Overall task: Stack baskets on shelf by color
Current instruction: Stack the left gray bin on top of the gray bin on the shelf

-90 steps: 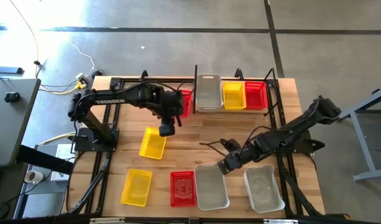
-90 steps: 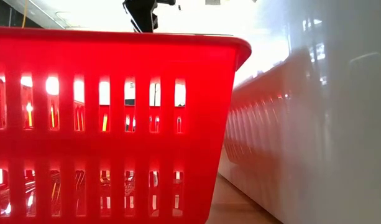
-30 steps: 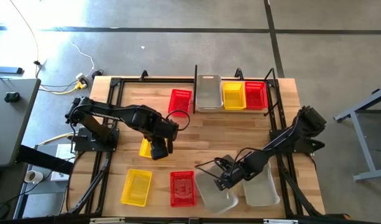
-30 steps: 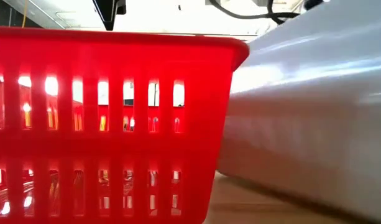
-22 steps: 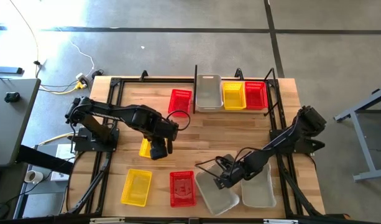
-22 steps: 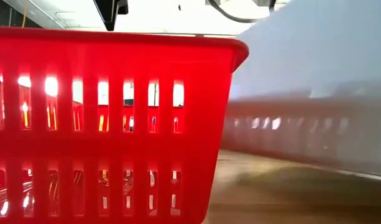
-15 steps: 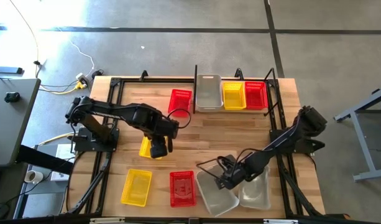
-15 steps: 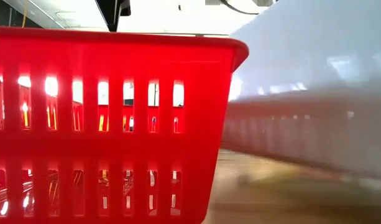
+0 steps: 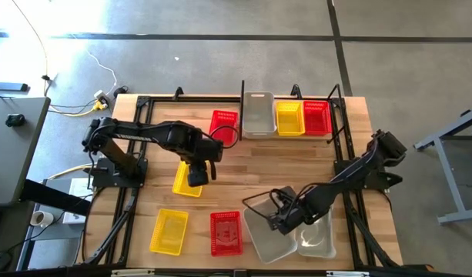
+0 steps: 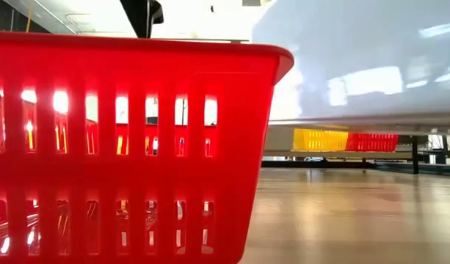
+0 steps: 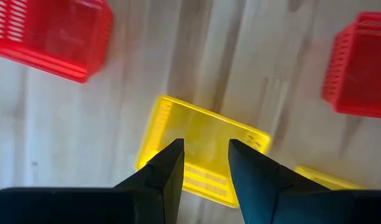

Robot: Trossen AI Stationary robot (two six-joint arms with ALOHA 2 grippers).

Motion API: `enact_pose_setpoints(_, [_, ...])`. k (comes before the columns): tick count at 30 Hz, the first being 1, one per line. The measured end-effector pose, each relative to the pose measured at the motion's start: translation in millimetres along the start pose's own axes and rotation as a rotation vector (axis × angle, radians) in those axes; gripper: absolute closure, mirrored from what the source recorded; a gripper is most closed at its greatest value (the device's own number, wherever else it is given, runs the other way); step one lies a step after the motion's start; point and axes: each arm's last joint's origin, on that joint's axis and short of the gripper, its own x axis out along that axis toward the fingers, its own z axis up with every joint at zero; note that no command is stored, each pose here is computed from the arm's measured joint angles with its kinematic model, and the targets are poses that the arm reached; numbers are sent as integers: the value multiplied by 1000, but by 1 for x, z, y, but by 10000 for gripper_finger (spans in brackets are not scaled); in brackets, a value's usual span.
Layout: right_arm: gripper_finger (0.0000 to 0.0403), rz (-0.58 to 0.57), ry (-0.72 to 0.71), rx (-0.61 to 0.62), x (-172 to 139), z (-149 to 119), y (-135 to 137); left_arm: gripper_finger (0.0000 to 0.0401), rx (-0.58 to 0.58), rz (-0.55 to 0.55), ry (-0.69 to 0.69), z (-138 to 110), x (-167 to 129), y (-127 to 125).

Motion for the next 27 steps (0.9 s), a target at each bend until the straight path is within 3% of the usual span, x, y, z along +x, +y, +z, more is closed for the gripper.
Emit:
enact_pose_setpoints(4, [403, -34, -27, 30, -13, 13, 0, 286, 53, 56, -18, 1, -1, 9])
enact_pose_setpoints(11, [403, 21, -135, 123, -44, 45, -10, 286, 112, 184, -113, 7, -22, 38])
enact_pose_setpoints(27, [403, 92, -467, 302, -123, 150, -68, 286, 146, 298, -309, 8, -54, 107])
